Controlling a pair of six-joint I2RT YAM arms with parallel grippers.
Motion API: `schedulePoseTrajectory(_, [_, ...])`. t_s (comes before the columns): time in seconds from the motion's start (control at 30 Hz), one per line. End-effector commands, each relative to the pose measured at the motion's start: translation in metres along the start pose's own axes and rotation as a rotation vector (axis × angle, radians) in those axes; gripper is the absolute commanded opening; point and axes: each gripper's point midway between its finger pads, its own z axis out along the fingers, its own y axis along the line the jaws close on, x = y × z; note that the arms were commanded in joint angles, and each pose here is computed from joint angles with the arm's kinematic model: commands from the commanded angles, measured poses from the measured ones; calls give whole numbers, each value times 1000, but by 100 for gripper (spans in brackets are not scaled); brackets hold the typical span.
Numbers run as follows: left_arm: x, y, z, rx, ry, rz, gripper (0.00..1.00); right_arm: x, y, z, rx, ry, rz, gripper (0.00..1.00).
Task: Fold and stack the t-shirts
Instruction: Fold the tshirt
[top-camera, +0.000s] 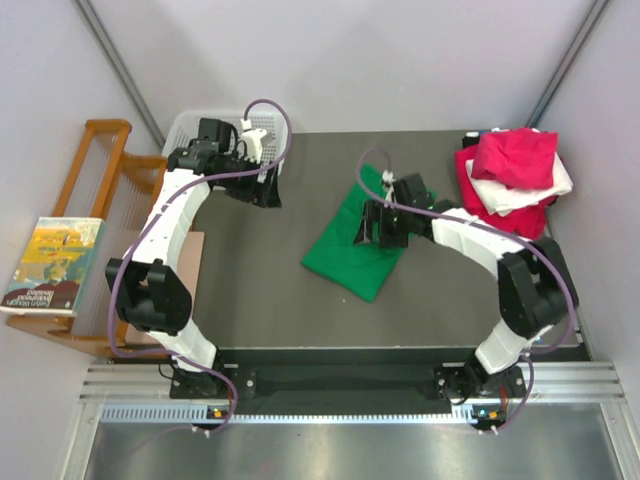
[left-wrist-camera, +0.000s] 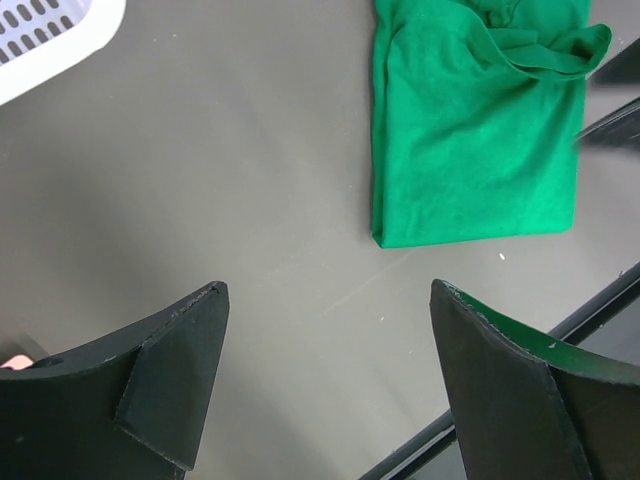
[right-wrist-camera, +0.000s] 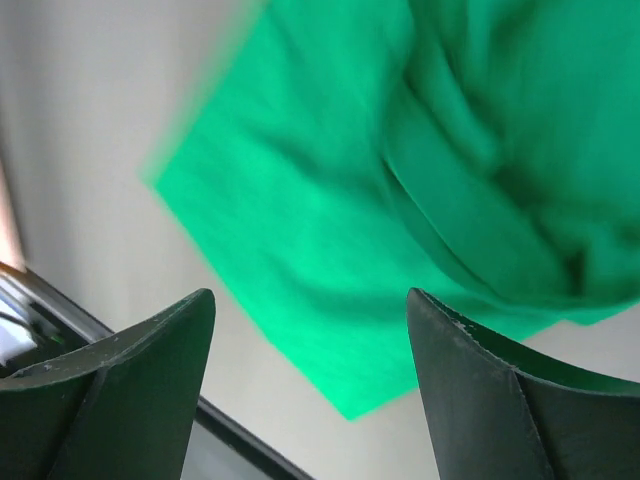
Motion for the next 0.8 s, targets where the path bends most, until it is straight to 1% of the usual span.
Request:
schedulePoseTrajectory(0.0, [-9, -9, -4, 23, -26, 26, 86, 33, -5, 32, -56, 85, 66, 77])
schedulePoseTrajectory(0.1, [-10, -10, -5, 21, -25, 30, 86, 41, -20, 47, -13, 118, 72, 77])
schedulePoseTrajectory(0.27, [-7, -10, -5, 18, -15, 40, 86, 29, -35, 55, 31, 102, 63, 76])
schedulePoseTrajectory(0.47, [-5, -9, -5, 13, -9, 47, 86, -2, -41, 41, 21, 43, 88, 76])
schedulePoseTrajectory(0.57, [-5, -10, -5, 17, -10, 52, 86, -8, -37, 32, 8, 36, 83, 76])
schedulePoseTrajectory(0.77, [-5, -11, -5, 22, -10, 54, 86, -13, -54, 30, 57, 16, 102, 76])
